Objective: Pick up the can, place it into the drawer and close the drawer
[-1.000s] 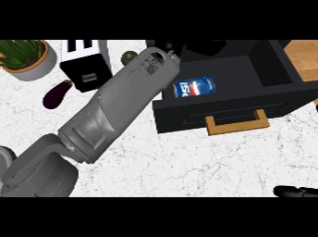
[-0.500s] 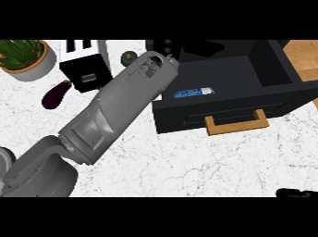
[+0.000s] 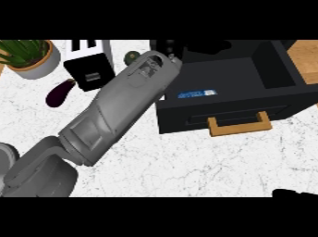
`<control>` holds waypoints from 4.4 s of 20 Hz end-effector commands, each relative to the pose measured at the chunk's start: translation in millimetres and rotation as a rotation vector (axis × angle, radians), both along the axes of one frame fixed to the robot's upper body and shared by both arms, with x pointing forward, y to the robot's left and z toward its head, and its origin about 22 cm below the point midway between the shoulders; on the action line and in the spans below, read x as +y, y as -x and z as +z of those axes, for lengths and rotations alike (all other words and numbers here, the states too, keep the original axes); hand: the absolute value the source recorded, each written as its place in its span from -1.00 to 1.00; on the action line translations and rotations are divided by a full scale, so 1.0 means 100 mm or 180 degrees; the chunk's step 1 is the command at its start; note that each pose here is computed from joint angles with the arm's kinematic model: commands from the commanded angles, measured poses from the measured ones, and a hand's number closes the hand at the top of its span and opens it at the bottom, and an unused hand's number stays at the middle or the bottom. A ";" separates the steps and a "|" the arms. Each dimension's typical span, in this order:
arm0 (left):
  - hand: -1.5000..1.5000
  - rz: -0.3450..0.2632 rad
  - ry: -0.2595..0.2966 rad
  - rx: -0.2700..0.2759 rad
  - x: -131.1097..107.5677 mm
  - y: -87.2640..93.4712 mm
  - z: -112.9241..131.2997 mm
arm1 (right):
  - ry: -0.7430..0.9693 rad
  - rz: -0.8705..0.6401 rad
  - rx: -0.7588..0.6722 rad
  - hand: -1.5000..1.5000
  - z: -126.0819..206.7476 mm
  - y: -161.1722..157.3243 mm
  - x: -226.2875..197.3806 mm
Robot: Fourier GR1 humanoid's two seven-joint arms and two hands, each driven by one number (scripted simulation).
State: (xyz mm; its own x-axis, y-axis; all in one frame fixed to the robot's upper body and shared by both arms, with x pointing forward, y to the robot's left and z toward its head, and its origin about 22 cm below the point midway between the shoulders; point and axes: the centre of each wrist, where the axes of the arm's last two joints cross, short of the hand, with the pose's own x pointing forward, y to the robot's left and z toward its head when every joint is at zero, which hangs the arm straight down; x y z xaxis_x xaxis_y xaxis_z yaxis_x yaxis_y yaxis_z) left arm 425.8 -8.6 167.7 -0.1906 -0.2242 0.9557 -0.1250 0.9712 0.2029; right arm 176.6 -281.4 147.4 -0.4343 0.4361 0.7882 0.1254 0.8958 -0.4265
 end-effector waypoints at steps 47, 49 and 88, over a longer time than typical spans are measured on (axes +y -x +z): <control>-1.00 0.0083 0.0107 0.0032 1.10 0.16 0.62 | 0.2562 -0.1264 0.0009 -1.00 -1.52 -1.94 0.51; -1.00 -0.0011 0.0108 0.0125 1.18 0.25 0.51 | 0.2503 -0.1357 -0.0003 -1.00 -1.40 -2.09 0.61; -1.00 0.0004 0.0069 0.0150 1.83 0.75 -0.13 | 0.1091 -0.1108 -0.0261 -1.00 -0.47 -2.88 1.03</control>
State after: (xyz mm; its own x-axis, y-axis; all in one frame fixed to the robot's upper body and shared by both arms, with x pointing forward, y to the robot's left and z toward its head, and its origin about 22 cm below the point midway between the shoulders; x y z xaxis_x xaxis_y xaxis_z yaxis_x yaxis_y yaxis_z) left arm 352.4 162.8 157.4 -0.1491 -0.2003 0.9683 -0.1088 0.9767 0.1852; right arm 456.6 -211.0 77.0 -0.2076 0.9085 0.3627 0.4140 0.4175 -0.8089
